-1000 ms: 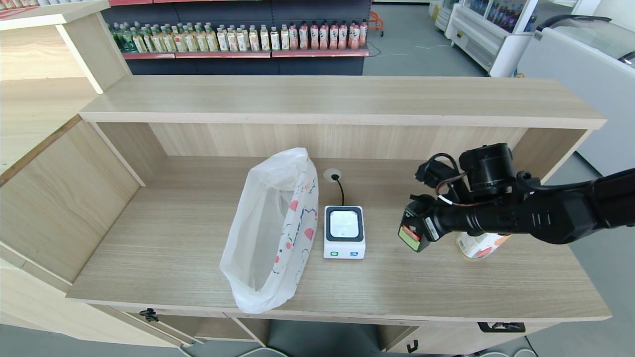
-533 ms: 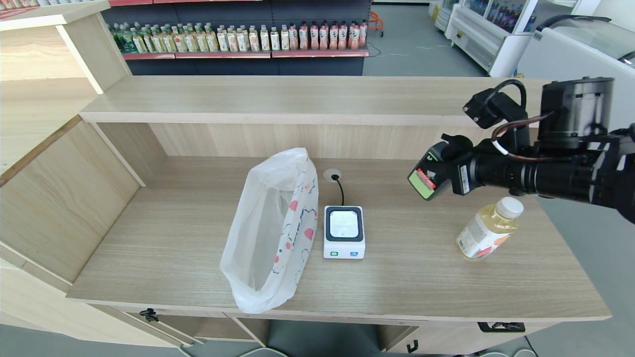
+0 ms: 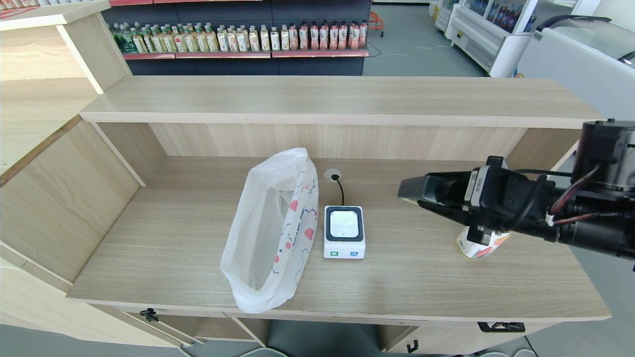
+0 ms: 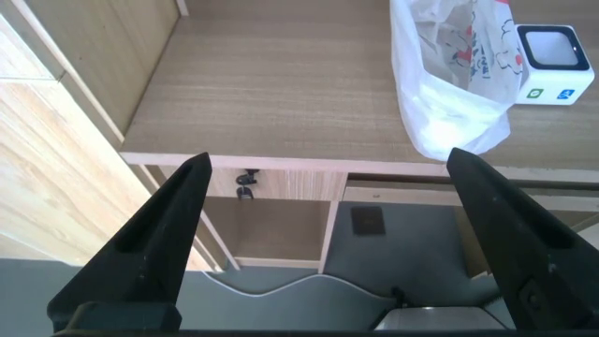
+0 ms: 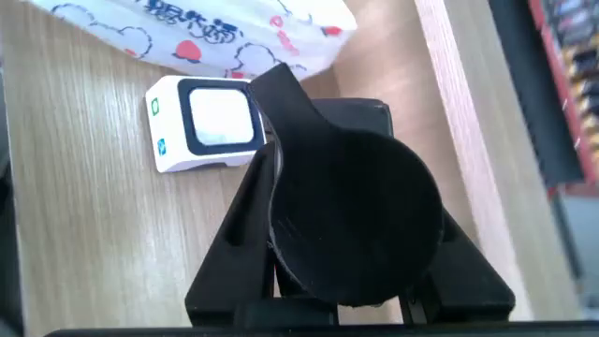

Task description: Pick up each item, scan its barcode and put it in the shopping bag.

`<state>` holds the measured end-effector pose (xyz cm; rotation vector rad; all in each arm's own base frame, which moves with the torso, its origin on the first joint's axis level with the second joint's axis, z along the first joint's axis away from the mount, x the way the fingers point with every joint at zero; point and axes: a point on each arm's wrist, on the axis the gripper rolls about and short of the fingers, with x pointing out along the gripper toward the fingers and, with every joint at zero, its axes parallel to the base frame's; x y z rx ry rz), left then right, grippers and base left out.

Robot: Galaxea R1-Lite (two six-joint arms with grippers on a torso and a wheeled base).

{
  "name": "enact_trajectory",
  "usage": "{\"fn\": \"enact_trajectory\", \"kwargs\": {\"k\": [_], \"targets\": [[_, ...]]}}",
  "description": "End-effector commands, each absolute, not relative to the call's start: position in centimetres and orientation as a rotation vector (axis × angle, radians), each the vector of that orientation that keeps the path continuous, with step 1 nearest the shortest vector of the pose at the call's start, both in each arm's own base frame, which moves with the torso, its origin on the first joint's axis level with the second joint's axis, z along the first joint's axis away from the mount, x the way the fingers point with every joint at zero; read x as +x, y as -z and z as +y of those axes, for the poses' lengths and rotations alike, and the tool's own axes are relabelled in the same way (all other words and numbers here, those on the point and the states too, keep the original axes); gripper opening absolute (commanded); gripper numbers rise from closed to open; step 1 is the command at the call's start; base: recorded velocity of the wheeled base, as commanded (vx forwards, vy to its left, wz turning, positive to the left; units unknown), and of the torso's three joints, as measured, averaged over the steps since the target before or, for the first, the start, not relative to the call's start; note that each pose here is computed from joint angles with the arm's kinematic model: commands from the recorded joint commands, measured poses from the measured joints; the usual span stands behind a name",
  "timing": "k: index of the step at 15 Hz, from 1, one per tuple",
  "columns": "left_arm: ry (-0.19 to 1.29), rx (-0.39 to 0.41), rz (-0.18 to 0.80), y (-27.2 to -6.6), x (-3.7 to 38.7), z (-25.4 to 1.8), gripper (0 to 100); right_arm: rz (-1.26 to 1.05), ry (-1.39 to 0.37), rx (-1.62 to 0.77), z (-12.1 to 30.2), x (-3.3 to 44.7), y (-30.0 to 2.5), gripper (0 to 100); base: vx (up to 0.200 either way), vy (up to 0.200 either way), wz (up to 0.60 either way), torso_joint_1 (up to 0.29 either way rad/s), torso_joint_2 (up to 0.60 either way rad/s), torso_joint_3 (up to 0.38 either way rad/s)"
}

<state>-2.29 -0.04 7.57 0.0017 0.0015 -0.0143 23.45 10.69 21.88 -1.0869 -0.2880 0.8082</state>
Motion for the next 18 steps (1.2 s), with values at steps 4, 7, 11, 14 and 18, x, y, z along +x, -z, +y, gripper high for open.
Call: {"fn": "enact_trajectory", "kwargs": {"k": [4, 7, 11, 14, 18], "targets": [[0.014, 0.002, 0.002, -7.6, -2.3, 0.0, 100, -0.799, -1.294, -1.602, 12.9, 22.6, -17.3, 0, 0.000, 0.000, 0.00, 0.000, 0.00, 0.000], [0.014, 0.002, 0.002, -7.6, -2.3, 0.0, 100, -0.916, -1.503, -1.682, 13.2, 20.7, -12.3, 0, 0.000, 0.000, 0.00, 0.000, 0.00, 0.000], [0.014, 0.002, 0.002, -7.6, -2.3, 0.0, 100, -1.270, -1.544, -1.761, 14.7, 19.9, -10.3, 0, 0.000, 0.000, 0.00, 0.000, 0.00, 0.000], [0.014, 0.002, 0.002, -7.6, -2.3, 0.0, 100, -1.350, -1.474, -1.804, 13.9, 20.0, -10.3, 0, 0.000, 0.000, 0.00, 0.000, 0.00, 0.000], [0.014, 0.002, 0.002, -7.6, -2.3, 0.0, 100, -1.377, -1.303, -1.895, 13.0, 21.1, -10.9, 0, 0.000, 0.000, 0.00, 0.000, 0.00, 0.000]]}}
